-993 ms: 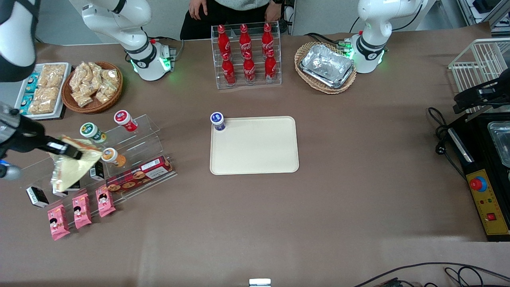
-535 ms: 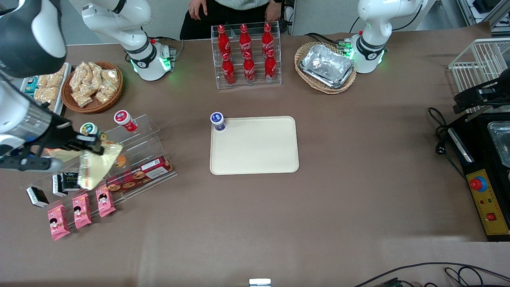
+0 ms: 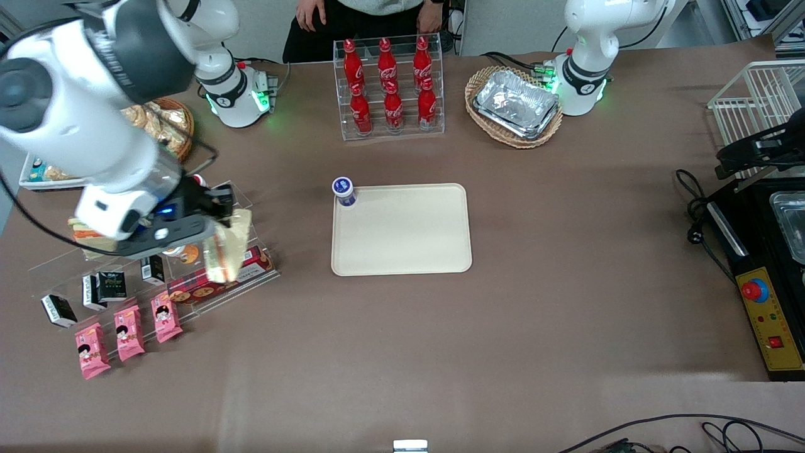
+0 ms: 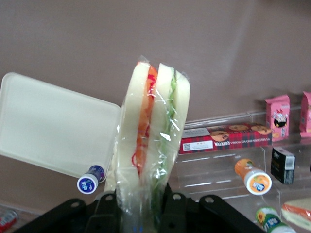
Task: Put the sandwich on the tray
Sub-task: 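Carry the held sandwich over the cream tray with the right gripper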
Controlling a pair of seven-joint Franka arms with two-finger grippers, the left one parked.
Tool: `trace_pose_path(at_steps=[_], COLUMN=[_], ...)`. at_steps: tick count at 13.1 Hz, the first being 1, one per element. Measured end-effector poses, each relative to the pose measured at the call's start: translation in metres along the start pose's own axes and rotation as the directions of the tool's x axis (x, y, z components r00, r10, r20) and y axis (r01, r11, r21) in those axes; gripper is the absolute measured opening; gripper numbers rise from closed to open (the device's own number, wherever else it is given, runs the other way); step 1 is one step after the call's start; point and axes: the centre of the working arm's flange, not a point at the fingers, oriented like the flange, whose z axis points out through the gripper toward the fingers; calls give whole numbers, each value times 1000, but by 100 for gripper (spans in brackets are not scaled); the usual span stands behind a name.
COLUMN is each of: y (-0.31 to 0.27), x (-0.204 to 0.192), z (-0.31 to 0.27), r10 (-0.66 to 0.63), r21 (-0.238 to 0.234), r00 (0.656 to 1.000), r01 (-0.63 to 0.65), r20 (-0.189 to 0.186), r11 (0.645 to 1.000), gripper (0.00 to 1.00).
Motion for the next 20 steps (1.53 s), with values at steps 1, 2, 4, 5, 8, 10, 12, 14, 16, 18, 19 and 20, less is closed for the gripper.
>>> trace_pose_path(at_steps=[1, 2, 4, 5, 8, 10, 12, 14, 16, 18, 19, 20], y=[-14, -26, -43, -48, -72, -91, -112, -133, -149, -160, -169, -182], x=[0, 0, 2, 6, 14, 15, 17, 19, 25, 33, 36, 36], z=[3, 6, 15, 21, 36, 43, 50, 63, 81, 105, 118, 131], r10=[-38, -71, -189, -250, -403, -498, -602, -699, -778, -854, -884, -906], r21=[-3, -2, 6, 10, 2, -11, -32, -73, -85, -90, -87, -89], r00=[999, 997, 982, 968, 915, 867, 799, 715, 627, 518, 465, 419], r01=[38, 71, 189, 250, 403, 498, 601, 698, 777, 853, 883, 906], r20=[4, 9, 22, 19, 7, 5, -2, 13, 23, 38, 45, 62], r11=[999, 997, 982, 968, 915, 867, 798, 713, 624, 513, 460, 413], gripper=[27, 27, 27, 27, 27, 27, 27, 27, 27, 27, 27, 27])
